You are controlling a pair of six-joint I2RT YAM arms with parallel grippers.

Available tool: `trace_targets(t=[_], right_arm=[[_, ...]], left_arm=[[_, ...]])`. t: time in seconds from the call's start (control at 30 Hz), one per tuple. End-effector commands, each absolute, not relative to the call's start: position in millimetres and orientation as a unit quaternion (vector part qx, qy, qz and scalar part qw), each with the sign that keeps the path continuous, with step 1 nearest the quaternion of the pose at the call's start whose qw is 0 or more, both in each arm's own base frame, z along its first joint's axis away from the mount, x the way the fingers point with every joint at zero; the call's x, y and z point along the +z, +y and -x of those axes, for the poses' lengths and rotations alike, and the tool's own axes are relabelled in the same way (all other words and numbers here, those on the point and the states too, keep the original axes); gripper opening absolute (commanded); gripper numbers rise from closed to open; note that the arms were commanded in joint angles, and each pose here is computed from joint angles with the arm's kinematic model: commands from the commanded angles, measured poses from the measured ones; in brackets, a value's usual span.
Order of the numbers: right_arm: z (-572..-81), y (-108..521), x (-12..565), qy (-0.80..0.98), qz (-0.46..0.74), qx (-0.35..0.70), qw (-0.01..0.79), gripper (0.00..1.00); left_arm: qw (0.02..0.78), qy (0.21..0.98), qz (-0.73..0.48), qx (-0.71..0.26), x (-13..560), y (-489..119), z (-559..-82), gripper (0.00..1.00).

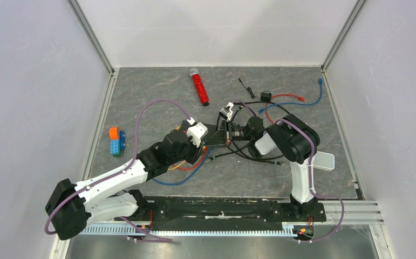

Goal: Insert the plug into the switch port
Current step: Insert the connector into the switch port.

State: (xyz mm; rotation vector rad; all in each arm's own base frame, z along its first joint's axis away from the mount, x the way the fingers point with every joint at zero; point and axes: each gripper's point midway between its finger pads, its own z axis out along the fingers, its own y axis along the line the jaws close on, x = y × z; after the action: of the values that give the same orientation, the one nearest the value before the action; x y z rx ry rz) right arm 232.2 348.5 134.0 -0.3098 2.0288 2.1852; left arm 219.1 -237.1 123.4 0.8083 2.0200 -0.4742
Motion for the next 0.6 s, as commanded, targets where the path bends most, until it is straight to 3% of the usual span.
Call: trace_targets(t=[0.0, 0.37, 0.57], right_arm=[[-226.8, 343.1, 160.0, 0.611, 0.187, 0.751, 0.169, 0.0], [-230.7, 344.9, 153.7, 0.62, 0.176, 0.746, 0.165, 0.0], [-232.3, 345.3, 152.3, 0.622, 0.174, 0.746, 0.163, 0.0]], left_arm=[[0.471, 0.788, -0.359, -0.169, 145.6, -237.8, -228.9, 0.38], [0.464, 0.778, -0.392, -0.162, 154.1, -242.1, -230.2, 0.36], [0.454, 0.779, -0.398, -0.167, 147.0, -241.4, -225.3, 0.23]])
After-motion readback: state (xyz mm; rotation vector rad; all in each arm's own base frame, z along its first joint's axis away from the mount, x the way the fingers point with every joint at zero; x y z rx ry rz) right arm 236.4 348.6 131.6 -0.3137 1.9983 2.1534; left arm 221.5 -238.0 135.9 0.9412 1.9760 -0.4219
